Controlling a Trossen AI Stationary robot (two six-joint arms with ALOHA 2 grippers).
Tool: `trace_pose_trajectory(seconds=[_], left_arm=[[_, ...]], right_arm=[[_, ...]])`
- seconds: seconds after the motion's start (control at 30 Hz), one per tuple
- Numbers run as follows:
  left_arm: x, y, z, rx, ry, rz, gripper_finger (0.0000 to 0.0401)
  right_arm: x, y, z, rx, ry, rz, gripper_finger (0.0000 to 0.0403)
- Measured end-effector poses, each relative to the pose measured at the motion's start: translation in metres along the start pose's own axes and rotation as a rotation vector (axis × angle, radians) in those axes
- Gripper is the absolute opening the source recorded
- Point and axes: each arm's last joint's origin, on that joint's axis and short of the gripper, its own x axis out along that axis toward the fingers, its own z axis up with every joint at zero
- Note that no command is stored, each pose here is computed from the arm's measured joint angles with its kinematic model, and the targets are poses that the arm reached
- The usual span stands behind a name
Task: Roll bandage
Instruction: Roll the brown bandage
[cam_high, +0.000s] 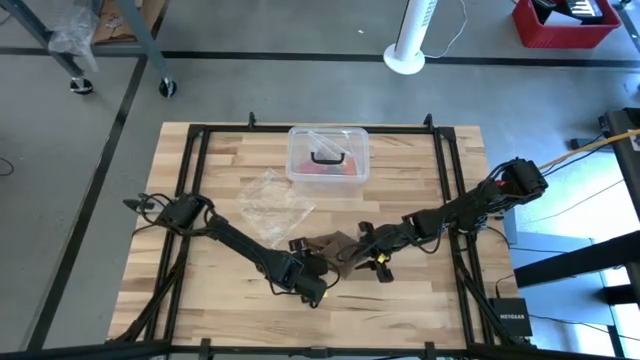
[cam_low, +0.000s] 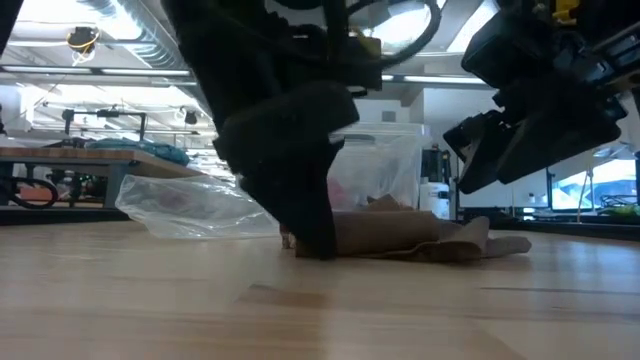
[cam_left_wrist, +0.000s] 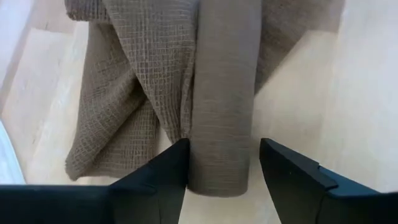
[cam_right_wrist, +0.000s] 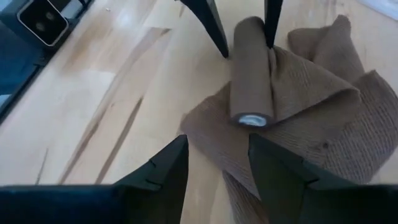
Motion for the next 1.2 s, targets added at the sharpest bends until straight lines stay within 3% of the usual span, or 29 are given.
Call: trace_pose_trajectory(seconds=[0.33,0.6,0.9,1.1,1.2], left_arm=[[-0.005,0.001,0.002,0.014,-0.010,-0.004,0.0119],[-0.060,0.013,0.021,0.006,-0.117,-0.080,0.0078],[-0.129,0.046,0.043,-0.033,-0.280,-0.167,0.0087],[-0.148,0.055,0.046,-0.066,-0.314,-0.208,0.0082],[-0.149,0.055,0.046,-0.091,-0.310,-0.226,0.0083]], right_arm=[[-0.015,0.003,0.009,-0.007,-0.040,0.023,0.0169],[-0.062,0.018,0.021,-0.009,-0.096,0.042,0.0169],[-0.076,0.050,0.044,-0.269,-0.412,-0.028,0.0169],[-0.076,0.050,0.055,-0.418,-0.521,-0.133,0.0170],[-0.079,0.052,0.061,-0.467,-0.552,-0.129,0.0170]])
